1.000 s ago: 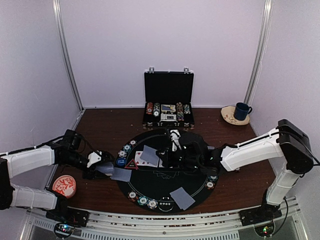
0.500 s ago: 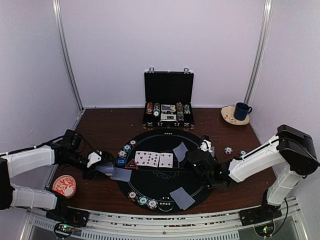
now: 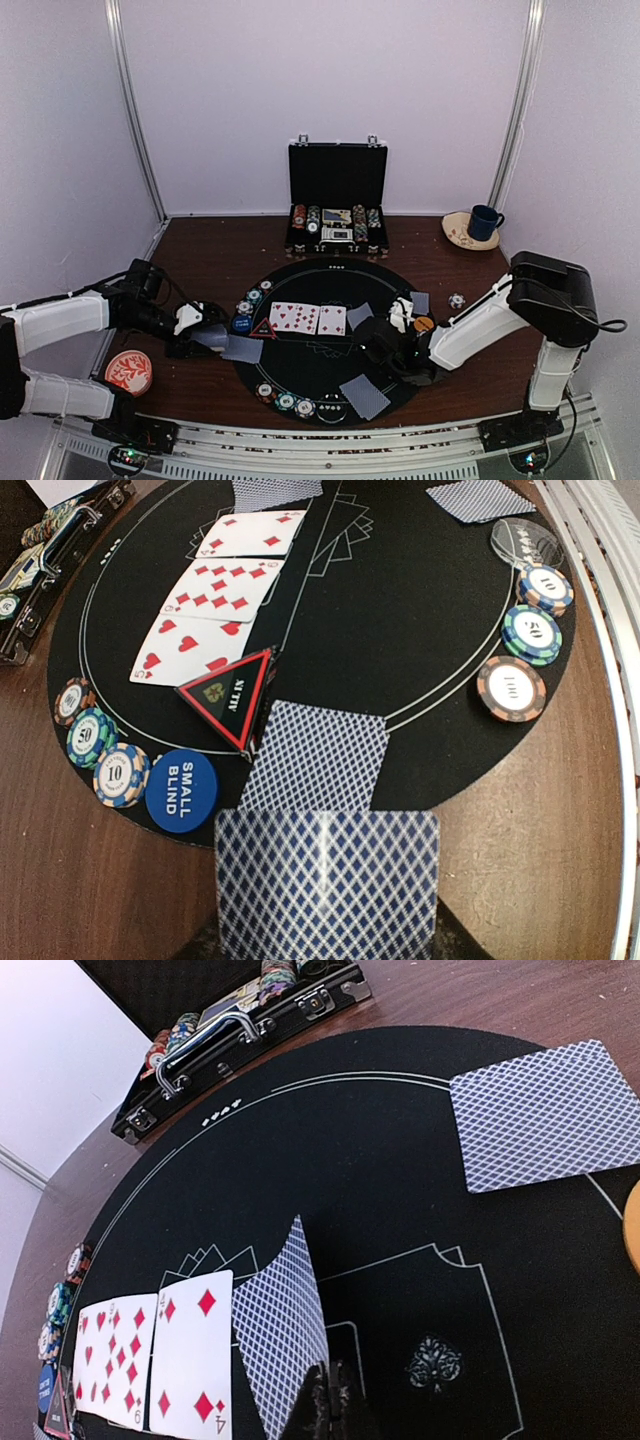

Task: Distribute texas hold em gaming equipment
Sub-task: Distribute the poker card in the community card area.

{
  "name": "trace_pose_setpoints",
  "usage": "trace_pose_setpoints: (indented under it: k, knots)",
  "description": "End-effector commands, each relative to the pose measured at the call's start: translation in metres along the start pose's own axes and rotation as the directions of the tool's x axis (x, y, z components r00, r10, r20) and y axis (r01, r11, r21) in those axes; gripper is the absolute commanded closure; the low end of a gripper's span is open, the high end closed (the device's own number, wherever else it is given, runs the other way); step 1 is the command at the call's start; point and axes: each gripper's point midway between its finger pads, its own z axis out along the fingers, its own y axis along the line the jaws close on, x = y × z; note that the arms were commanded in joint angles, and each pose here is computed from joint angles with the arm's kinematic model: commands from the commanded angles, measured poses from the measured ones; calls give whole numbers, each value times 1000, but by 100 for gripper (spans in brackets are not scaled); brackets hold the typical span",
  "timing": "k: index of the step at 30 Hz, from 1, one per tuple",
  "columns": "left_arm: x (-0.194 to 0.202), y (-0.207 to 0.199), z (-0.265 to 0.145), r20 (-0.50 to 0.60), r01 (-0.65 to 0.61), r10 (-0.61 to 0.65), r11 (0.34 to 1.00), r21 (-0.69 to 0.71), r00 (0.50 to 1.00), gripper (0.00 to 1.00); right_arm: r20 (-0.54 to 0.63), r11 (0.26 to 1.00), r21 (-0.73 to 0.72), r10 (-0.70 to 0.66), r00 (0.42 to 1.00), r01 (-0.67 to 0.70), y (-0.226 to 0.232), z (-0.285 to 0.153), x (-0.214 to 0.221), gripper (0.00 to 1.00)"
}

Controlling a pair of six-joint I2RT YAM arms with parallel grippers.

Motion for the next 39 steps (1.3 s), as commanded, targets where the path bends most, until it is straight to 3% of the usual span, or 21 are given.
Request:
trace_pose_setpoints:
  k: [1, 6, 9, 27, 39]
  knots:
    - [-6, 3, -1, 24, -24, 24, 1000, -10, 999, 86, 8, 1000, 18, -10, 1000, 10, 3, 0, 7, 97]
    - [-6, 3, -1, 25, -23, 23, 1000, -10, 999, 86, -1, 999, 27, -24, 1000, 24, 5, -3, 14, 81]
    - [-7, 3, -1, 26, -25, 25, 1000, -12, 999, 86, 0, 999, 32, -27, 1000, 27, 4, -4, 15, 78]
    - [-7, 4, -2, 27, -24, 25, 1000, -15, 999, 86, -3, 998, 57, -16, 1000, 17, -11, -7, 17, 98]
    - [-7, 4, -2, 27, -25, 26, 1000, -17, 999, 86, 6, 997, 73, 16, 1000, -16, -16, -5, 22, 100]
